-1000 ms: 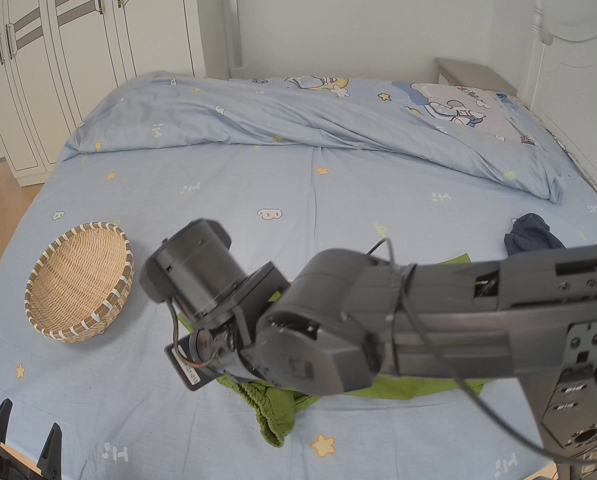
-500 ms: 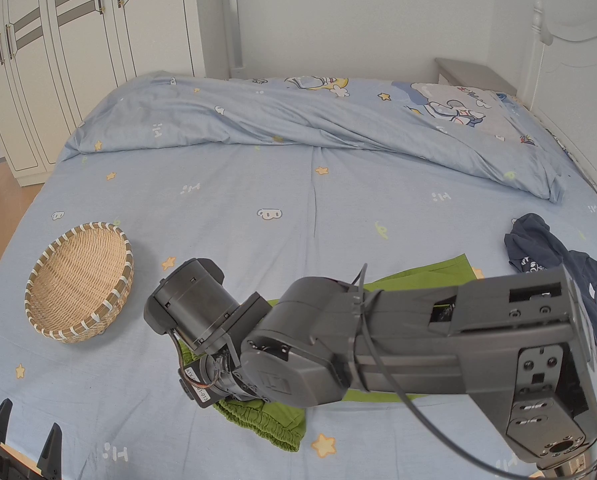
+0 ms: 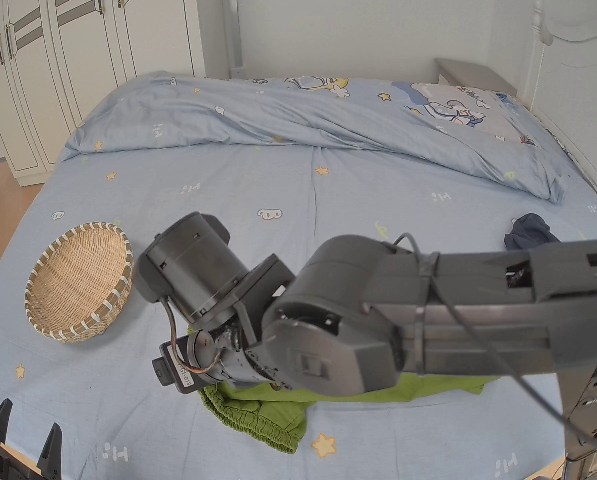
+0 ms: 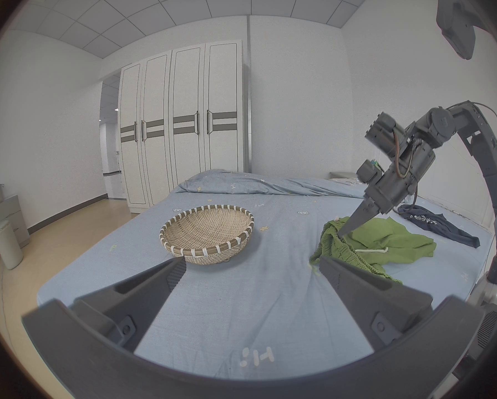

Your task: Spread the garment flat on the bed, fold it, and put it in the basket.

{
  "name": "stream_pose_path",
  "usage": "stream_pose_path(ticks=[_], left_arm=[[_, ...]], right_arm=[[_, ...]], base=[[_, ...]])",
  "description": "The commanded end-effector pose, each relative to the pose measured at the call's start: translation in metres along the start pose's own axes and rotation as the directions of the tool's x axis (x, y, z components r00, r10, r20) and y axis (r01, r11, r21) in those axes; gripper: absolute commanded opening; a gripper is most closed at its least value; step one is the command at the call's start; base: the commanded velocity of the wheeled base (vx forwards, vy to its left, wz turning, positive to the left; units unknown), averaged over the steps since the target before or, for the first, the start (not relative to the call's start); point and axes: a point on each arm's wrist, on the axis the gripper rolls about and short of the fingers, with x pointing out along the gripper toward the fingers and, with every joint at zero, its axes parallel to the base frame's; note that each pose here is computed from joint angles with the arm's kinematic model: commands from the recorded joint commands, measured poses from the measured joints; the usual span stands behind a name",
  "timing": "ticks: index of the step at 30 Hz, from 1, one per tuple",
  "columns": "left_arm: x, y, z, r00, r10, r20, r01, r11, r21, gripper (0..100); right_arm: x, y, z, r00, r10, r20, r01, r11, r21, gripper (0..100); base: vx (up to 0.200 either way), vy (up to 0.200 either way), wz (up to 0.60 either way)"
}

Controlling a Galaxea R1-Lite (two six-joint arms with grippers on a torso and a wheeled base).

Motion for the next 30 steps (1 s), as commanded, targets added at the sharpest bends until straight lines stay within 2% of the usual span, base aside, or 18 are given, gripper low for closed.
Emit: stream_pose_path(ticks=[1, 3, 5, 6, 8, 11, 13, 14, 16, 18, 21, 24, 25, 26, 27, 28, 30], left_arm=[[0.0, 0.0, -0.005, 1.0, 0.001, 0.0, -0.001, 1.0, 0.002, 100], [0.0, 0.0, -0.005, 1.0, -0.001, 0.0, 0.001, 1.0, 0.006, 100], [0.0, 0.0, -0.005, 1.0, -0.001, 0.0, 0.001, 1.0, 0.006, 100], [0.0, 0.0, -0.005, 1.0, -0.001, 0.0, 0.001, 1.0, 0.007, 100], [0.0, 0.0, -0.005, 1.0, -0.002, 0.0, 0.002, 1.0, 0.007, 100], [0.0, 0.0, -0.005, 1.0, -0.007, -0.003, 0.007, 1.0, 0.007, 100], [0.001, 0.0, -0.005, 1.0, -0.013, -0.012, 0.013, 1.0, 0.016, 100], [0.001, 0.0, -0.005, 1.0, -0.013, -0.014, 0.013, 1.0, 0.018, 100], [0.004, 0.0, -0.004, 0.998, -0.036, -0.052, 0.037, 0.999, 0.028, 100], [0.004, 0.0, -0.004, 0.997, -0.045, -0.058, 0.046, 0.999, 0.028, 100], [0.004, 0.0, -0.004, 0.998, -0.042, -0.057, 0.043, 0.999, 0.028, 100], [0.004, 0.0, -0.001, 0.998, -0.036, -0.046, 0.037, 0.999, 0.031, 100], [0.001, 0.0, 0.012, 0.999, -0.037, 0.005, 0.037, 0.999, 0.021, 100], [-0.006, 0.0, 0.036, 0.996, -0.041, 0.074, 0.041, 0.999, -0.006, 100], [-0.006, 0.0, 0.036, 0.996, -0.041, 0.074, 0.041, 0.999, -0.006, 100], [-0.015, 0.001, 0.066, 0.993, -0.058, 0.107, 0.068, 0.993, -0.098, 100], [-0.007, 0.001, 0.074, 0.993, -0.115, -0.028, 0.111, 0.985, -0.132, 100]], right_arm=[[-0.066, -0.015, 0.026, 0.993, 0.063, 0.103, -0.072, 0.994, 0.086, 100], [-0.107, -0.036, 0.041, 0.98, 0.078, 0.185, -0.103, 0.986, 0.13, 100], [-0.117, -0.048, 0.036, 0.982, 0.076, 0.175, -0.102, 0.984, 0.146, 100], [-0.137, -0.073, 0.025, 0.981, 0.067, 0.18, -0.099, 0.98, 0.174, 100], [-0.149, -0.101, 0.013, 0.976, 0.047, 0.213, -0.091, 0.975, 0.202, 100], [-0.159, -0.133, -0.009, 0.964, 0.04, 0.263, -0.098, 0.972, 0.213, 100], [-0.162, -0.156, -0.029, 0.958, 0.001, 0.288, -0.059, 0.979, 0.195, 100], [-0.162, -0.158, -0.031, 0.958, -0.003, 0.287, -0.055, 0.979, 0.194, 100], [-0.154, -0.181, -0.06, 0.962, -0.08, 0.259, 0.027, 0.979, 0.203, 100], [-0.153, -0.187, -0.07, 0.964, -0.104, 0.246, 0.05, 0.975, 0.216, 100], [-0.159, -0.203, -0.097, 0.96, -0.167, 0.226, 0.104, 0.959, 0.265, 100], [-0.164, -0.21, -0.106, 0.952, -0.2, 0.231, 0.13, 0.949, 0.286, 100], [-0.17, -0.213, -0.11, 0.944, -0.222, 0.244, 0.144, 0.943, 0.3, 100], [-0.175, -0.214, -0.113, 0.94, -0.234, 0.249, 0.152, 0.939, 0.31, 100], [-0.175, -0.214, -0.113, 0.94, -0.234, 0.249, 0.152, 0.939, 0.31, 100], [-0.183, -0.212, -0.12, 0.935, -0.241, 0.259, 0.155, 0.938, 0.311, 100], [-0.189, -0.209, -0.125, 0.932, -0.241, 0.271, 0.153, 0.939, 0.309, 100]], base=[[0.0, 0.0, 0.0], [0.0, 0.0, 0.0], [0.0, 0.0, 0.0], [0.0, 0.0, 0.0], [0.0, 0.0, 0.0], [0.0, 0.0, 0.0], [0.0, 0.0, 0.0], [0.0, 0.0, 0.0], [0.0, 0.0, 0.0], [0.0, 0.0, 0.0], [0.0, 0.0, 0.0], [0.0, 0.0, 0.0], [0.0, 0.0, 0.0], [0.0, 0.0, 0.0], [0.0, 0.0, 0.0], [0.0, 0.0, 0.0], [0.0, 0.0, 0.0]])
